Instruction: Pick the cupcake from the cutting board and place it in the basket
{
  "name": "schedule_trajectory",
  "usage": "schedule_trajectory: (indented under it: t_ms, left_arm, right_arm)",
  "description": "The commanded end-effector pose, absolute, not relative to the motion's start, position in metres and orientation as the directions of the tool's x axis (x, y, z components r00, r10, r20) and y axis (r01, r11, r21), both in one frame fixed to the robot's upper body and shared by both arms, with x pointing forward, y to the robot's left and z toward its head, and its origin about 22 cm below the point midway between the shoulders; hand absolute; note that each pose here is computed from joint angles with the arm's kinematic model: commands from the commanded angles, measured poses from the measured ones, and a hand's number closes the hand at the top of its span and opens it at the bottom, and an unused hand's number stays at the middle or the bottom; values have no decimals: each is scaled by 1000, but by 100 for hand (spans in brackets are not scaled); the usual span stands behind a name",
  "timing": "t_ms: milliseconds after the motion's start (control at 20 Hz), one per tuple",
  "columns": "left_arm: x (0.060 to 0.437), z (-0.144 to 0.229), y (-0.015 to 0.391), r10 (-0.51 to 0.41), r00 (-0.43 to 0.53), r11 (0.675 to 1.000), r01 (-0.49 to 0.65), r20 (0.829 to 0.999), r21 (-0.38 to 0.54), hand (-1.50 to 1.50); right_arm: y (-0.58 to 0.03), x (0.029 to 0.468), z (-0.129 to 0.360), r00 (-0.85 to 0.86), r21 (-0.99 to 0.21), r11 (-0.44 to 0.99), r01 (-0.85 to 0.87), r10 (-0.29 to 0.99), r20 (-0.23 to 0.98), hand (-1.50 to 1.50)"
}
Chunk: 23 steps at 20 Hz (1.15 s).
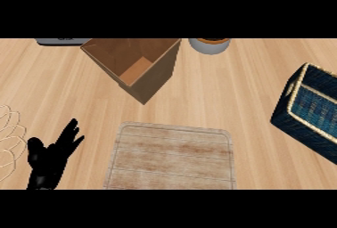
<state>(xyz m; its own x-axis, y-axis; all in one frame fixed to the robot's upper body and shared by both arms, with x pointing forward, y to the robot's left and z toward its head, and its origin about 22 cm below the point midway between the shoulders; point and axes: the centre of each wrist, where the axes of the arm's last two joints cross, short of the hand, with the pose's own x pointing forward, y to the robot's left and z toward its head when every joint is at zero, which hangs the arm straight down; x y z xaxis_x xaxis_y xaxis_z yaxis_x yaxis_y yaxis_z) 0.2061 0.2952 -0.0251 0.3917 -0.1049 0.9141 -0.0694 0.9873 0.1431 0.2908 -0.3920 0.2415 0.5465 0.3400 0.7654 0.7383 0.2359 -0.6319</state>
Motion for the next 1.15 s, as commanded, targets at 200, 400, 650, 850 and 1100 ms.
schedule_trajectory:
  t_ms: [200,400,650,850,1100]
  left_arm:
    - [194,-55,293,-89,547,987,-61,832,146,0]
    - [176,-53,293,-97,538,989,-38,837,140,0]
    - [193,-59,294,-95,515,987,-64,852,149,0]
    - [184,-44,307,-97,525,987,-60,845,150,0]
    - [197,-46,303,-78,535,986,-82,841,143,0]
  right_arm:
    - [-423,265,238,585,-703,188,685,432,686,-150]
    - [-416,246,245,549,-659,169,733,425,720,-150]
    - [-426,234,264,470,-550,150,822,367,803,-150]
    - [-433,195,276,446,-497,105,861,311,839,-150]
    - [-454,145,278,473,-507,74,859,267,840,-150]
